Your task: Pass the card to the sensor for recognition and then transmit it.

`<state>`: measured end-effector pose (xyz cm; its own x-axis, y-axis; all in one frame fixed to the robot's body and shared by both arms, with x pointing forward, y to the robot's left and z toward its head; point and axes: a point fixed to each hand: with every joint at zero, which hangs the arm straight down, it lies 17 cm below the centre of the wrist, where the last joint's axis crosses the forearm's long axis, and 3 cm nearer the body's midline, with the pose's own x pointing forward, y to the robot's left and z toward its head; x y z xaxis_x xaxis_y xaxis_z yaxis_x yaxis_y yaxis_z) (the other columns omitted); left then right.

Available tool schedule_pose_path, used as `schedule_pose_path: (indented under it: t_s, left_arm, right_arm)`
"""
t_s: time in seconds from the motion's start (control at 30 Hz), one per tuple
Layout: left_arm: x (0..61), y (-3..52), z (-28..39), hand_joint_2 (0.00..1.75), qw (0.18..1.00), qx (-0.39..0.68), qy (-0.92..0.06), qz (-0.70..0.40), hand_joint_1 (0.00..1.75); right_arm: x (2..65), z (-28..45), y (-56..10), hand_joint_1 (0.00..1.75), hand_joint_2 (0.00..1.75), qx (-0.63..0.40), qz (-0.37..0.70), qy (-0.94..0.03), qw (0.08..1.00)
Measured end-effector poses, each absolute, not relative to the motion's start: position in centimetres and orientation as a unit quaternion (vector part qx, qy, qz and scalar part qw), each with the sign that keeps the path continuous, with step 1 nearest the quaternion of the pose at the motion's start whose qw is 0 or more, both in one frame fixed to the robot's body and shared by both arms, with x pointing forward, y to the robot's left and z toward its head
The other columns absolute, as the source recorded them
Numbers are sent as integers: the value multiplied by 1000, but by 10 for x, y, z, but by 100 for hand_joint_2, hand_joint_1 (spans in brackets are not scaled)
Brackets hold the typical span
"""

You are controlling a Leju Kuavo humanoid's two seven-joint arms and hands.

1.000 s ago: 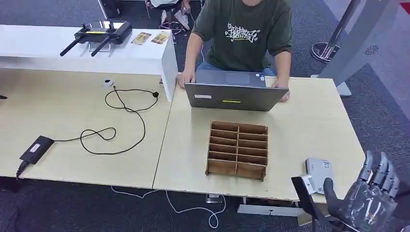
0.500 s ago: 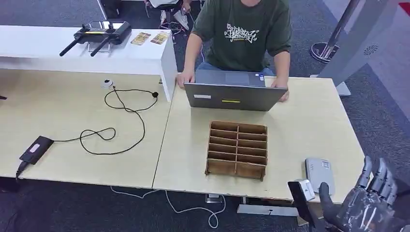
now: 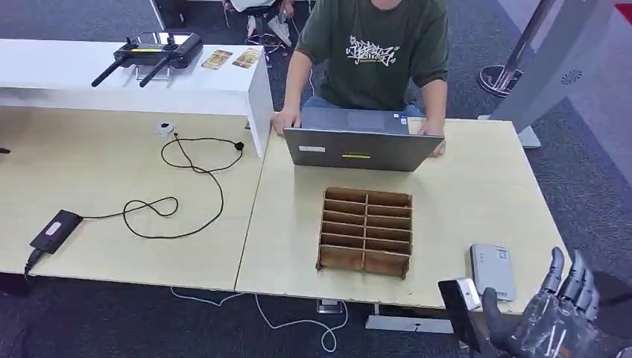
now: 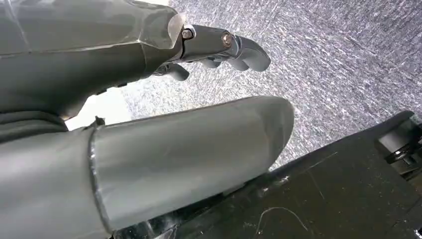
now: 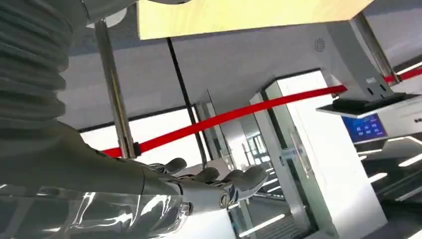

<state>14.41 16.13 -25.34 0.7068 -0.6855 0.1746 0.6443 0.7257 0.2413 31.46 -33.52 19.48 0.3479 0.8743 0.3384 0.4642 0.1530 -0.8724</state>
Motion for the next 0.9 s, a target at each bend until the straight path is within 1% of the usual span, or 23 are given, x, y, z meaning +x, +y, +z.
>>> schedule_pose_path:
  t_s: [0.23,0.63,0.9]
  left_arm:
    - [144,164,-254,0,921,83,-125,-359,0]
    - [145,164,-254,0,918,84,-123,-367,0]
    - [149,163,-252,0,915,82,-128,-373,0]
  right_arm:
    - [321,183,-321,0,175,-600,216,-525,564]
    - [342,179,-267,0,175,-555,278,-577,532]
    - [350,166,-253,0,175,-541,301,-584,525]
